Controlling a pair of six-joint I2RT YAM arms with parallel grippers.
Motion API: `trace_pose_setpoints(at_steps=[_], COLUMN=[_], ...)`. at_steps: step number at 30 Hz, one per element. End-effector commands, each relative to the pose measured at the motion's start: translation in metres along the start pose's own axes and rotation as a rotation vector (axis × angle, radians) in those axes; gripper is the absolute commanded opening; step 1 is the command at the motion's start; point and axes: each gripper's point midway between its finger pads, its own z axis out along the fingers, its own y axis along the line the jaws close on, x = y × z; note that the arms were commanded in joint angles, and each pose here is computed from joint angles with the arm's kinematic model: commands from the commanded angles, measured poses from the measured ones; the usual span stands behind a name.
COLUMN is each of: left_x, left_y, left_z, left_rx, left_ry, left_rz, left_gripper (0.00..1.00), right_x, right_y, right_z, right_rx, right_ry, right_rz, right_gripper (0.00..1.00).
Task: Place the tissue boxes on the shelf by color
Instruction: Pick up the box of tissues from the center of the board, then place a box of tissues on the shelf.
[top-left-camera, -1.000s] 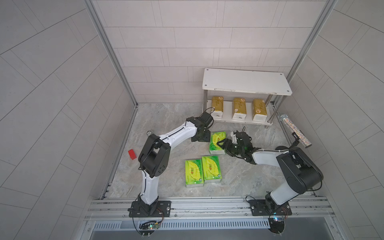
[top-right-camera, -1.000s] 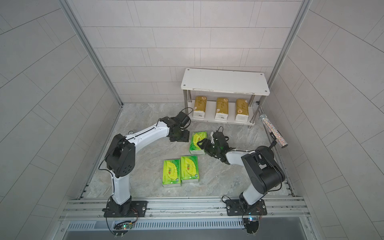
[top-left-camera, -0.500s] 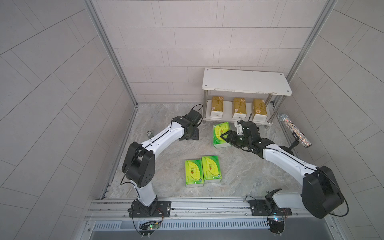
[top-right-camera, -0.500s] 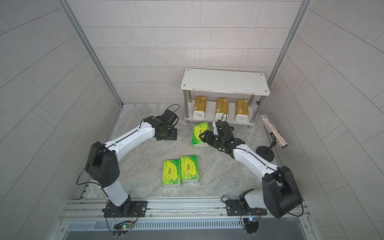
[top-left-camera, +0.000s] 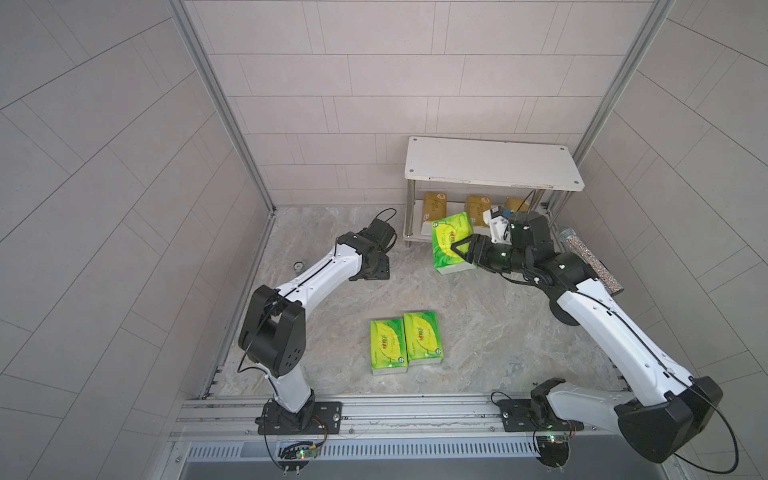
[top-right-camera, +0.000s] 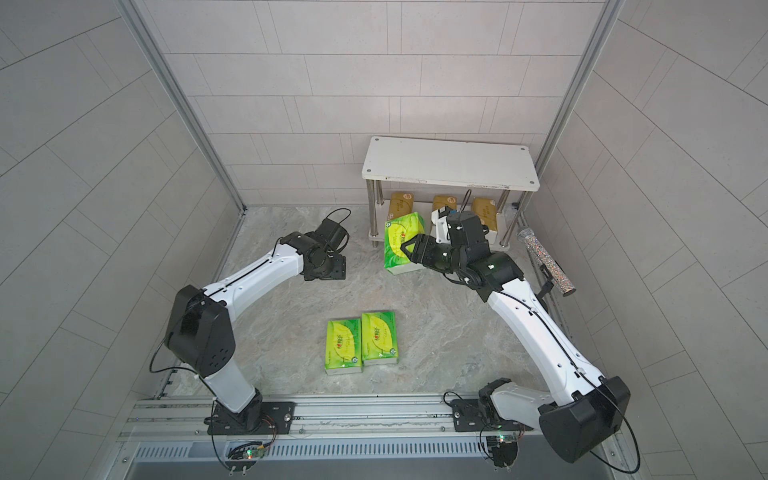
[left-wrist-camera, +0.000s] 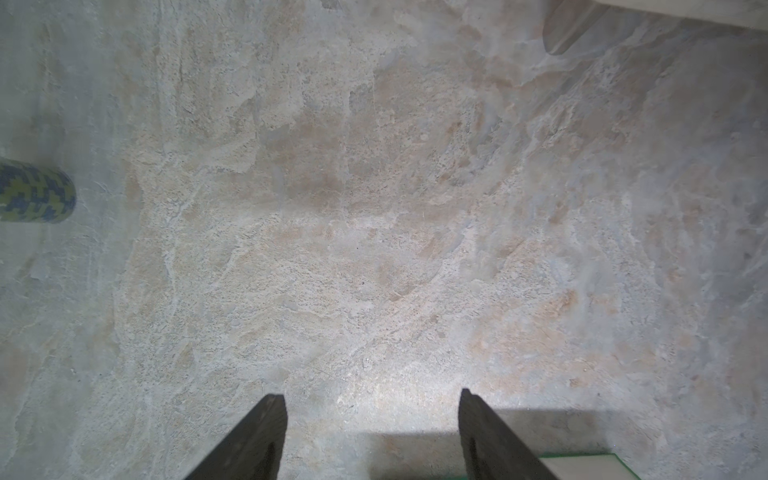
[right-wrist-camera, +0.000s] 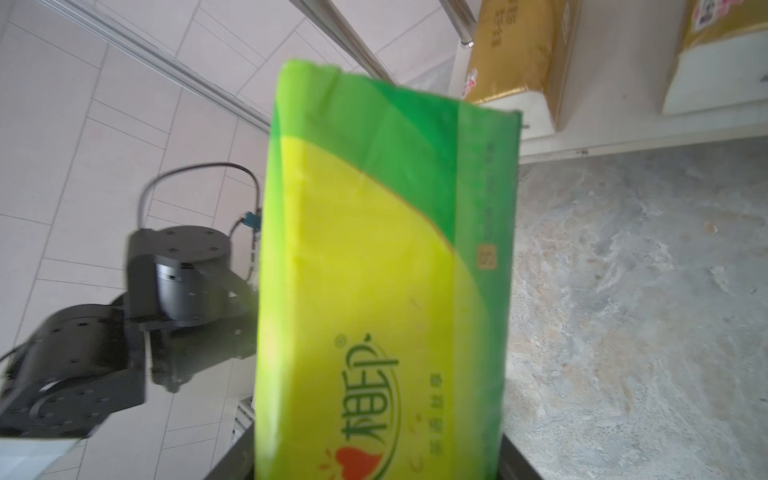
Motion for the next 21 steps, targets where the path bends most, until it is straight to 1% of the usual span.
trace_pose_setpoints(at_steps=[1,5,8,11,15,21], left_x=[0.003,0.004,0.008,0.015,0.023,0.028], left_y=[0.010,0.013,0.016,0.017,0.017,0.014], left_z=[-0.010,-0.013,-0.015,-0.014,-0.014,-0.013], left_rx=[-0.020,-0.025,-0.024,-0.020,-0.009,0.004], left_ry=[-0.013,-0.022,-0.021,-0.012,-0.004,0.001], left_rz=[0.002,-0.001,-0.005,-0.014,-0.020,-0.017], left_gripper=[0.74,0.73,0.73,0.73,0.73,0.73], right_x=[-0.026,-0.056,-0.082,-0.115,-0.151,-0.190], right_y=[0.022,0.046,0.059,0.062,0.054,0.049], right_z=[-0.013,-0.016,-0.019,-0.017,-0.009,0.004], right_rx=[-0.013,-0.042,-0.050,-0.054,-0.044,-0.056], right_ry=[-0.046,-0.088,-0.147,-0.227,-0.326,-0.404], right_rz=[-0.036,-0.050,-0.054,-0.022,0.020,0.051], right_gripper=[0.66,0.67,0.66,0.66,0.64,0.64])
